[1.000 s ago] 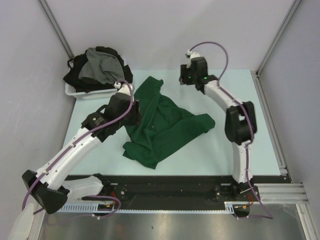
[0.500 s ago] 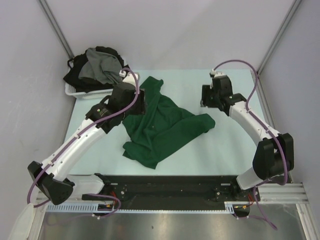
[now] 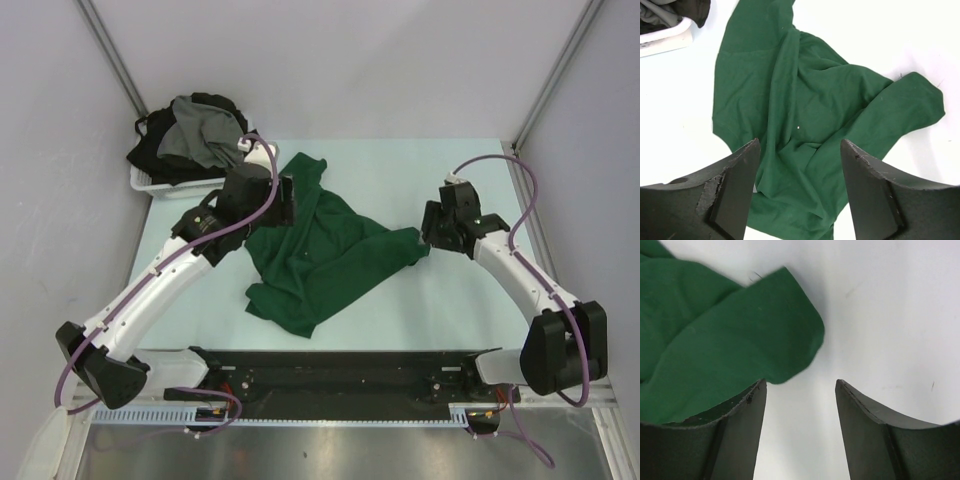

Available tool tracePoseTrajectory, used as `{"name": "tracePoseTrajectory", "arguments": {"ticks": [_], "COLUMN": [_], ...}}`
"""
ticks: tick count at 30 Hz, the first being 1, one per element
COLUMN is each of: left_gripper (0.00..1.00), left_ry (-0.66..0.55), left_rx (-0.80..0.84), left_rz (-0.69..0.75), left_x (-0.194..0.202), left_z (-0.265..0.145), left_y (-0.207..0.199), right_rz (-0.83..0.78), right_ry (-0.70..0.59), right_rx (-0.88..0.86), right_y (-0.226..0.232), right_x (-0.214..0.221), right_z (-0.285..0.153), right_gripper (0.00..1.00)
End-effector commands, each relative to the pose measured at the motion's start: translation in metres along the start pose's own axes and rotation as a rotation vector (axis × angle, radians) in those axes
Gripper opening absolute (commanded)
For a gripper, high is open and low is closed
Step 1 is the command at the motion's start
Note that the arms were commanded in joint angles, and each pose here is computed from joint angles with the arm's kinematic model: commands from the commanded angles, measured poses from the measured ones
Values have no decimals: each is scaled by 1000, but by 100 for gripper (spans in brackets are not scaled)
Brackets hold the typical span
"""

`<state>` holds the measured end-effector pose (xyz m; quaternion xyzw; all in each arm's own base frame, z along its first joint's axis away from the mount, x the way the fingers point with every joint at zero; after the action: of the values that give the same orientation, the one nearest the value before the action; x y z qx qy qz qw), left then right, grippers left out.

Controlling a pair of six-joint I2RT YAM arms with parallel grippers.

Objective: Fold and stack the t-shirts
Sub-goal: Flatten out the tshirt

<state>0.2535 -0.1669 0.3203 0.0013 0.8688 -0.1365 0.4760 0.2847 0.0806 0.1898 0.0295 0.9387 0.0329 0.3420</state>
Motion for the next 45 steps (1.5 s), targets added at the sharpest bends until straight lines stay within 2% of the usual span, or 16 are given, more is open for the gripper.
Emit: {"name": "tracePoseTrajectory", "arguments": {"ticks": [1, 9, 21, 36, 45], "left_gripper": [72, 74, 75, 76, 77], "left_ry": [-60, -65, -63, -72, -55], "left_rx": [58, 117, 135, 97, 98], "left_rz": [-21, -40, -47, -35, -38], "left_x": [-16, -16, -19, -21, -20], "left_z": [-12, -13, -25, -36, -32], "left_y": [-8, -14, -14, -6, -8], "right_rz": [83, 182, 276, 321, 296], "right_ry": [50, 125, 58, 54, 21], "right_rx": [54, 24, -190, -238, -272], "right_y": [-13, -25, -20, -18, -16], "right_x": [19, 46, 42, 44, 37], "right_z": [-3, 13, 42, 78, 88], "right_gripper": [63, 63, 64, 63, 62]}}
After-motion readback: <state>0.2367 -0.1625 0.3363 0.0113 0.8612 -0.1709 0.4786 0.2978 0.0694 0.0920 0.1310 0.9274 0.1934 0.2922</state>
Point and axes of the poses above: each gripper's point midway between its finger pads, its own z axis out along the fingers, its own y axis along the line the jaws close on, x = y × z, the point moved 7 cm from there along -z, back along the fingers, and after that the axes turned 7 degrees about -z, right-handed, at the moved point
